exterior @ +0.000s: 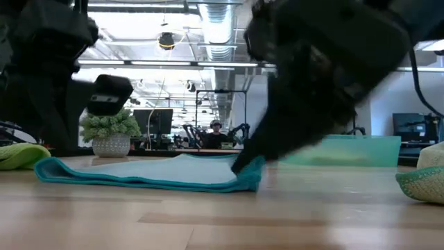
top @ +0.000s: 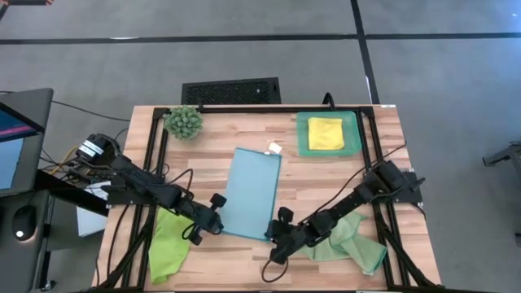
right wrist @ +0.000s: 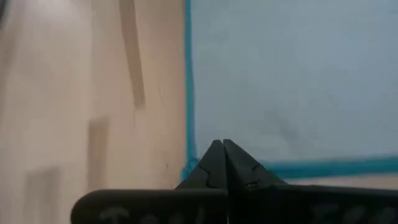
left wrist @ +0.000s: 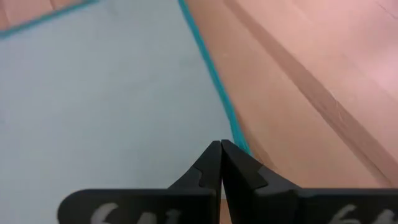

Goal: Fold microfiber towels
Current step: Fold the blue microfiber cloth

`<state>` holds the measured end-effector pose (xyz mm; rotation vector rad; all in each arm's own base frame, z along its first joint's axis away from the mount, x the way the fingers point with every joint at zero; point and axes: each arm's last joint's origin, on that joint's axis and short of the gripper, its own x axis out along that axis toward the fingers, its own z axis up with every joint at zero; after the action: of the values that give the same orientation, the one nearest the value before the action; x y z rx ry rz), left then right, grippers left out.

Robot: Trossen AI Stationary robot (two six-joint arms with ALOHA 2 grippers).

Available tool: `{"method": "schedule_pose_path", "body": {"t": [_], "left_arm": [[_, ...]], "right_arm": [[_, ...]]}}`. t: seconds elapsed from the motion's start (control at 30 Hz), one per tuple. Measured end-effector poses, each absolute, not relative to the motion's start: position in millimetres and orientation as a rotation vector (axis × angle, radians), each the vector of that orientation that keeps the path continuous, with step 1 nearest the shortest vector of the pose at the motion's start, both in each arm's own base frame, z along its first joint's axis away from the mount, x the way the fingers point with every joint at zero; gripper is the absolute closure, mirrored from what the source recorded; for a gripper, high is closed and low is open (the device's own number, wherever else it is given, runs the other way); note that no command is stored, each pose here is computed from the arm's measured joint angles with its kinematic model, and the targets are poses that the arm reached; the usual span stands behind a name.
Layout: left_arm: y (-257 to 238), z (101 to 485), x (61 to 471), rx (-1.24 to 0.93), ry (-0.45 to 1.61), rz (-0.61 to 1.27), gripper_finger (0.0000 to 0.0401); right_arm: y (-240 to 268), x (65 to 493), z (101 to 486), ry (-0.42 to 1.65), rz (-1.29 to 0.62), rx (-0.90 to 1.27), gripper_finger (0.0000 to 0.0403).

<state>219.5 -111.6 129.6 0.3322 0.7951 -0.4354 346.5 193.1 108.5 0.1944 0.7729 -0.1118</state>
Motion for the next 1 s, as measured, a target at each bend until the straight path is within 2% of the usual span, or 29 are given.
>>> {"method": "schedule_pose_path", "body": {"t": [0.2,0.33,0.6,0.7,0.83,1.0], "left_arm": [[-112,124,213,0.272,0.876,-0.444,0.0401],[-115,129,215,0.278,0.838,-0.481,0.0401],[-124,155,228,0.371,0.750,-0.536,0.0401],[-125,151,227,0.387,0.766,-0.548,0.0396],[-127,145,225,0.457,0.784,-0.581,0.0360],[-128,143,224,0.492,0.799,-0.550,0.0278]], "right_arm": [[189,345,106,0.827,-0.118,0.200,0.0400],[190,345,120,0.808,-0.090,0.181,0.0399],[188,341,155,0.773,0.025,0.053,0.0380],[193,335,155,0.795,0.101,-0.082,0.0366],[198,334,149,0.800,0.163,-0.207,0.0336],[196,334,149,0.808,0.156,-0.218,0.0282]]}}
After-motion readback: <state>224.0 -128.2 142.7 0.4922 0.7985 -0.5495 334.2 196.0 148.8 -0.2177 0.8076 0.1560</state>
